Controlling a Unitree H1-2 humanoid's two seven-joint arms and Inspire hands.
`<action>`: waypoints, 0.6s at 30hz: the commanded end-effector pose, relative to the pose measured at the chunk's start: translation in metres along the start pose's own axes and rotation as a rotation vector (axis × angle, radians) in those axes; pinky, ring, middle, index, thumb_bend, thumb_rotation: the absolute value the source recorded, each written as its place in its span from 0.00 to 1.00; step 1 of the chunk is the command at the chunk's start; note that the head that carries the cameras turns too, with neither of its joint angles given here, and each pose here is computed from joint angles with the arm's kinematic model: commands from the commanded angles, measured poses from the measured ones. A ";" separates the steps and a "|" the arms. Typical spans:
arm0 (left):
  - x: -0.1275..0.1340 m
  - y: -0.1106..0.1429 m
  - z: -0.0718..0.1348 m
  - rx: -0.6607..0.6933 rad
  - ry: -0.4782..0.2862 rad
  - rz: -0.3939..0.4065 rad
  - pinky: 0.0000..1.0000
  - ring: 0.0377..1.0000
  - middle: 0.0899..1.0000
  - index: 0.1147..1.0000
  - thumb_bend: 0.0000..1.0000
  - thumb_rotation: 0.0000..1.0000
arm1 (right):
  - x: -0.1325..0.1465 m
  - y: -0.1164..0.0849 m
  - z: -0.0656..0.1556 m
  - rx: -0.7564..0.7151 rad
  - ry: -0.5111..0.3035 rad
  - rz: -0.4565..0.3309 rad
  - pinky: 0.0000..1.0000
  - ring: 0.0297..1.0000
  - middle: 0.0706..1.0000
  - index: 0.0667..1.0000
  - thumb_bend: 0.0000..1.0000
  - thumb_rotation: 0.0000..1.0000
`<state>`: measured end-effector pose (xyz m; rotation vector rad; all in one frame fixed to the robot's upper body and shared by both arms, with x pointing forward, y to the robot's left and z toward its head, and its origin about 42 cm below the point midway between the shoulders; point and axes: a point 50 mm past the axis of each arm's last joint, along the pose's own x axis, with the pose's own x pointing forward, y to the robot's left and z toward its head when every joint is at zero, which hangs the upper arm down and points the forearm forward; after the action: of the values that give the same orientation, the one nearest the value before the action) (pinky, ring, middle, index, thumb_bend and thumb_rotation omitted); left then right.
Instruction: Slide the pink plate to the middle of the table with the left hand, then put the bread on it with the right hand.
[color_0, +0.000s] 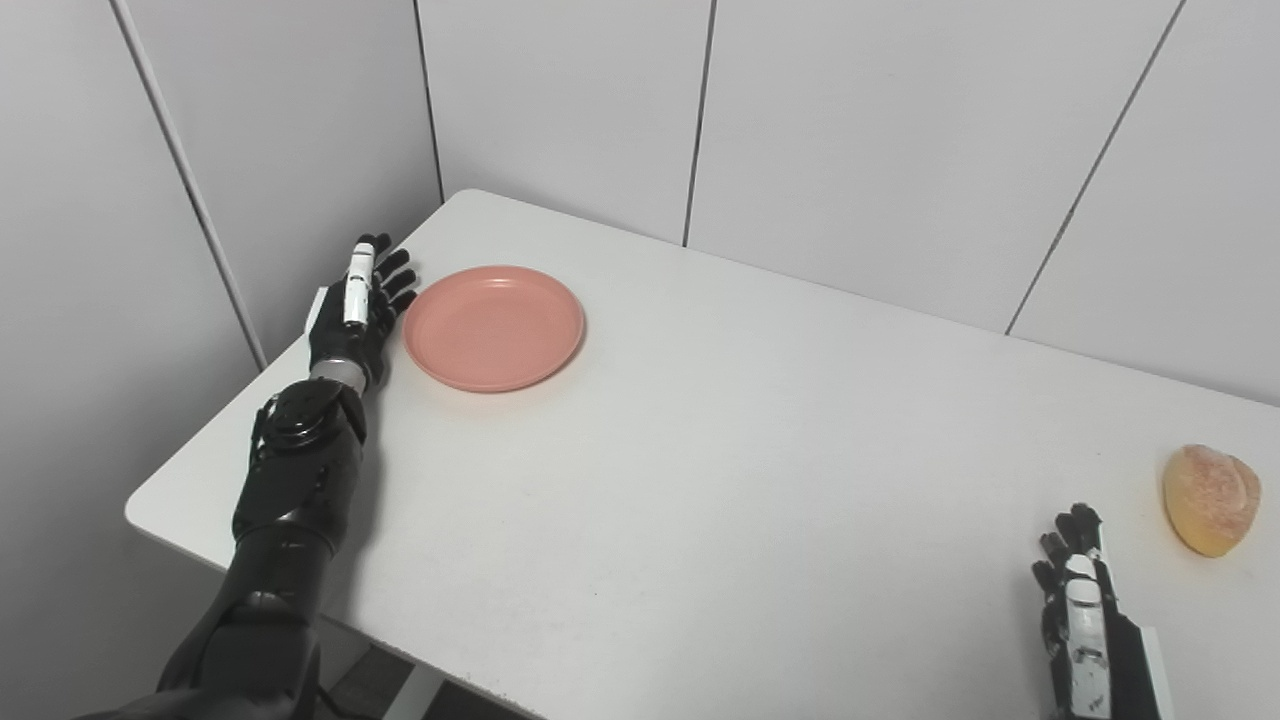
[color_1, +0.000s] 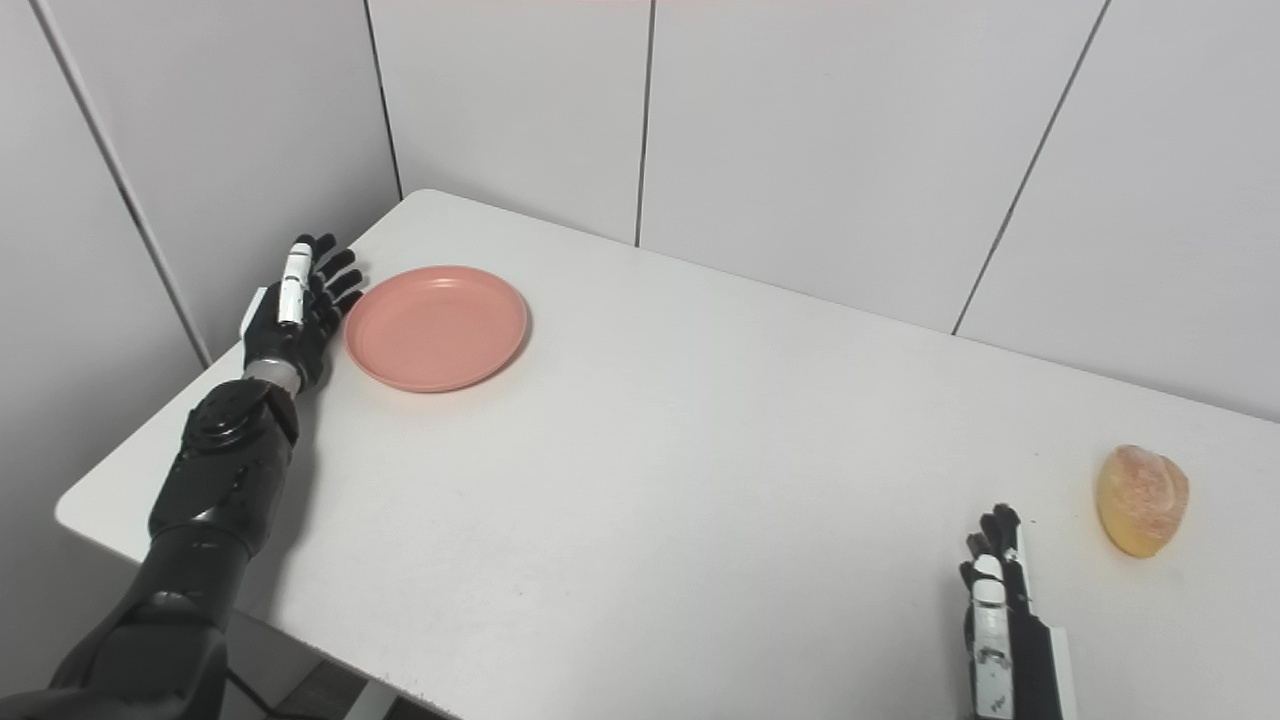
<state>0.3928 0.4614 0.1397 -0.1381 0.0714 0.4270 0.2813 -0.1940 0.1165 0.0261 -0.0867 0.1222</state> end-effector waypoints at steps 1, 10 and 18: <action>0.007 -0.026 -0.003 -0.003 0.027 -0.060 0.86 0.87 0.86 0.85 0.33 1.00 | 0.007 0.003 0.011 0.002 -0.068 0.007 1.00 1.00 1.00 1.00 0.19 1.00; 0.008 -0.051 -0.011 -0.026 0.068 -0.130 0.87 0.88 0.87 0.87 0.33 1.00 | 0.006 0.006 0.013 -0.008 -0.062 0.006 1.00 1.00 1.00 1.00 0.19 1.00; 0.003 -0.073 -0.015 -0.010 0.094 -0.180 0.86 0.85 0.85 0.84 0.35 1.00 | 0.005 0.012 0.016 0.040 -0.047 -0.010 1.00 1.00 1.00 1.00 0.17 1.00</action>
<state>0.4188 0.4121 0.1375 -0.1560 0.0890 0.3001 0.2805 -0.1858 0.1187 0.0501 -0.0851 0.1107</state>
